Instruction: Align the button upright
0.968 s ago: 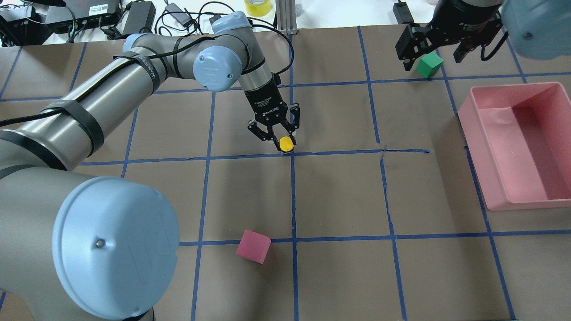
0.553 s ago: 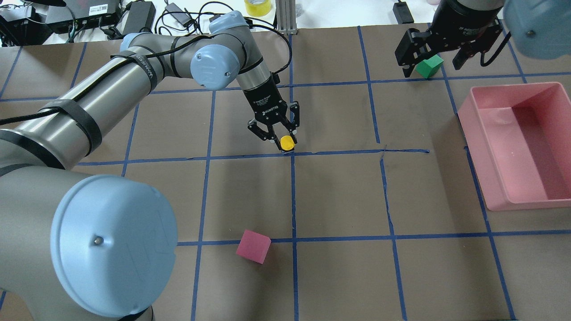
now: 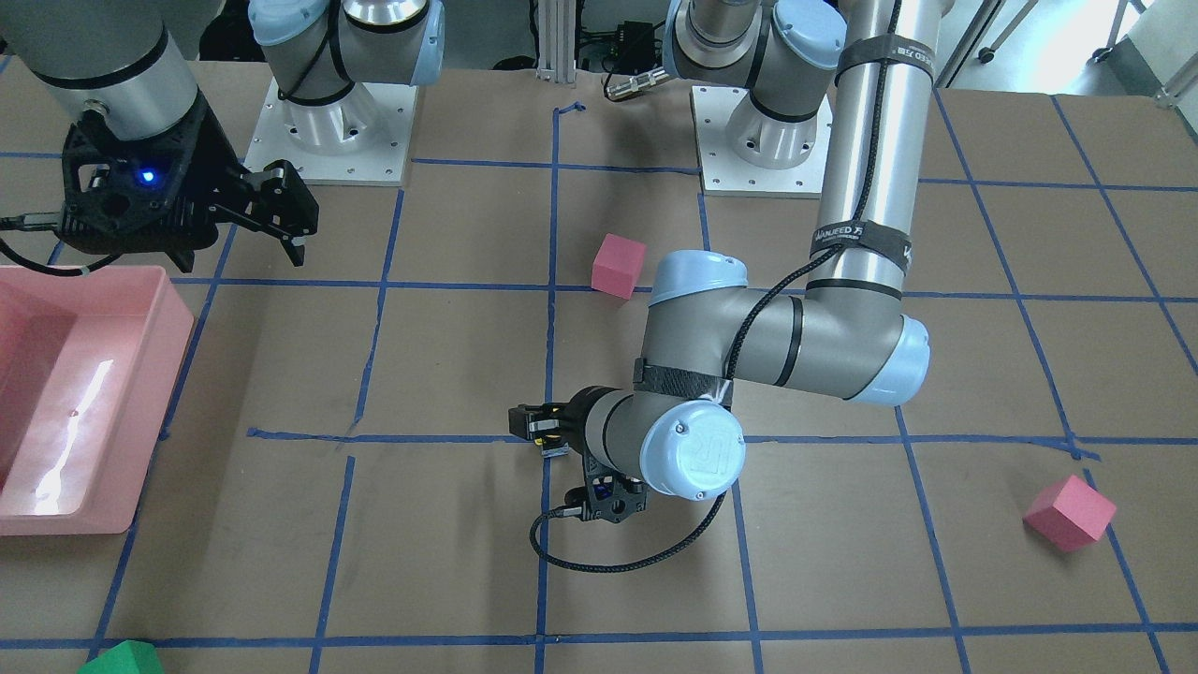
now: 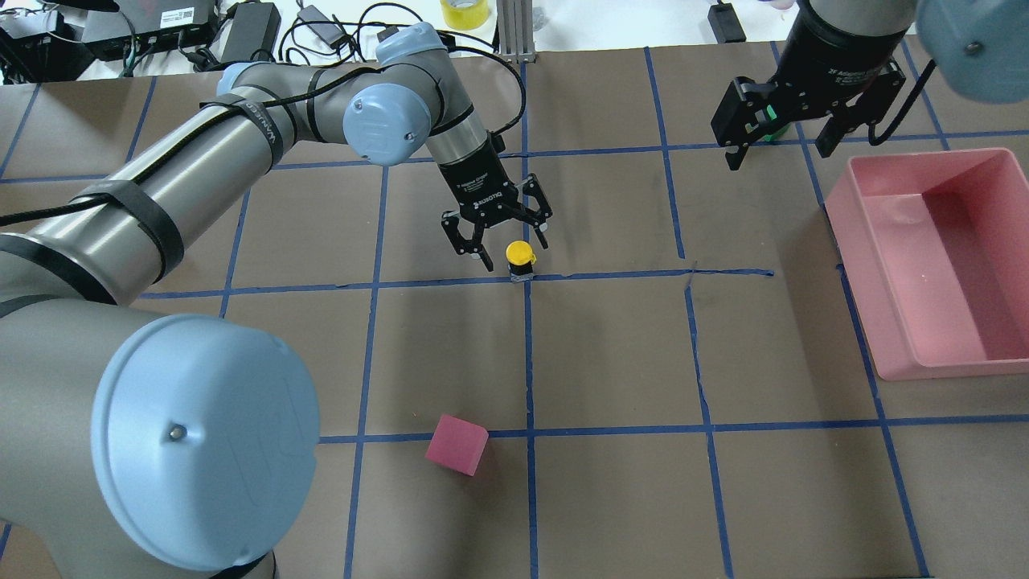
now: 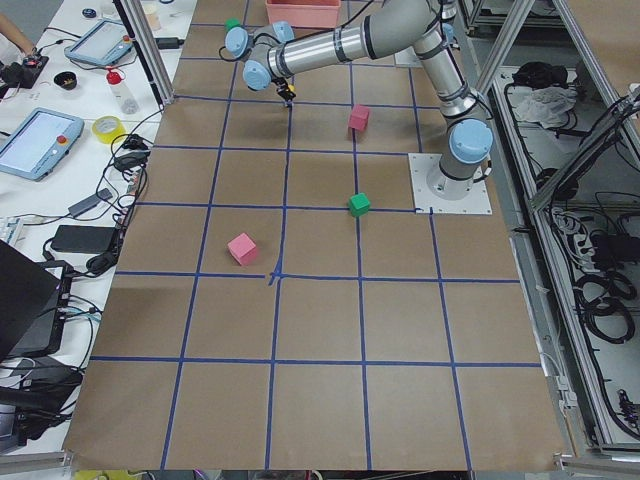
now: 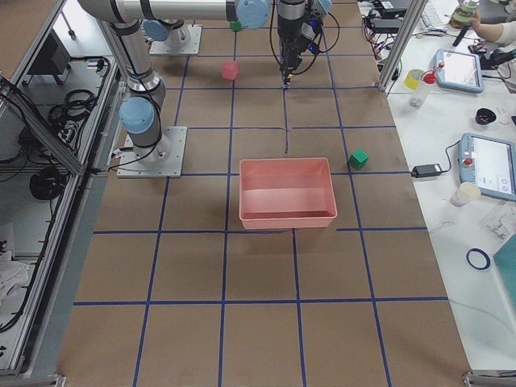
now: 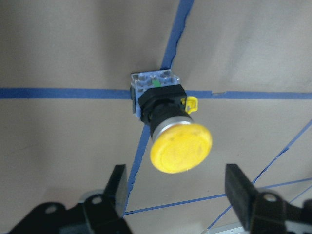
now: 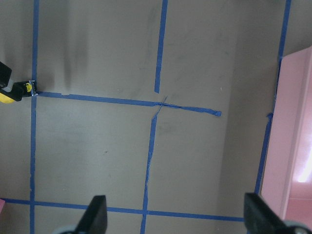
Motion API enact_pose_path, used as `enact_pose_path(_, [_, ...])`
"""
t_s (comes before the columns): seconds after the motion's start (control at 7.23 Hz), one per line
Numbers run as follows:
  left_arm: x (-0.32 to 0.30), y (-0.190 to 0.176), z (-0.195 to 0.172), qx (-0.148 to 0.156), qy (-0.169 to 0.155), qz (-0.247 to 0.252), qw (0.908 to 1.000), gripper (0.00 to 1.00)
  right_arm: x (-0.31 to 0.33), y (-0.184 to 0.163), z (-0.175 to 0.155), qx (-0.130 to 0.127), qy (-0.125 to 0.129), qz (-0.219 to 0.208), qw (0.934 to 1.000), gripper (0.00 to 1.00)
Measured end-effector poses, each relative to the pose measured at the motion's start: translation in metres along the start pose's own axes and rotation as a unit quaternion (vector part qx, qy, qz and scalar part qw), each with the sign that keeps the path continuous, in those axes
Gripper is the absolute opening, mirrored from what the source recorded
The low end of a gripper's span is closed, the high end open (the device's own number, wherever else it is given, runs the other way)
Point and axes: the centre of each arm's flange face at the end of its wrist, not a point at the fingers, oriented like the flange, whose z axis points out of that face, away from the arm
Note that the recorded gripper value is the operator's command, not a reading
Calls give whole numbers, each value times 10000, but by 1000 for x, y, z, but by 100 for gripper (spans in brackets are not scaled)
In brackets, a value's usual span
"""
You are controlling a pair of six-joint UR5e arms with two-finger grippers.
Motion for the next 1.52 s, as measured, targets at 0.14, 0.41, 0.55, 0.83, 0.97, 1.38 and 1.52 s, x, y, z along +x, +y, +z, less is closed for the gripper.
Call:
enact_pose_path(0.14, [1, 6, -8, 76, -38, 29, 10000, 100, 0, 1, 0, -23, -2, 3, 10000, 100])
enact_pose_path(0.41, [-5, 41, -52, 504, -363, 157, 9979, 97, 0, 1, -1, -25, 1, 5, 10000, 100])
enact_pose_path(0.55, [-11, 72, -75, 669, -501, 269, 9961, 96, 0, 1, -1, -34, 3, 5, 10000, 100])
enact_pose_path(0.83, [-27, 148, -120, 1204, -1070, 745, 9841, 91, -1, 5, -3, -120, -15, 0, 9999, 100])
enact_pose_path(0.97, [-33, 182, -143, 1495, -1339, 966, 9749, 90, -3, 6, -3, -146, -27, 1, 9999, 100])
enact_pose_path(1.38, [-85, 232, -215, 2182, -1615, 1191, 9551, 91, -13, 10, 0, -259, -215, 529, 9980, 100])
enact_pose_path(1.52, [-102, 229, -228, 2392, -1580, 1165, 9509, 96, -16, 11, 1, -272, -241, 603, 9975, 100])
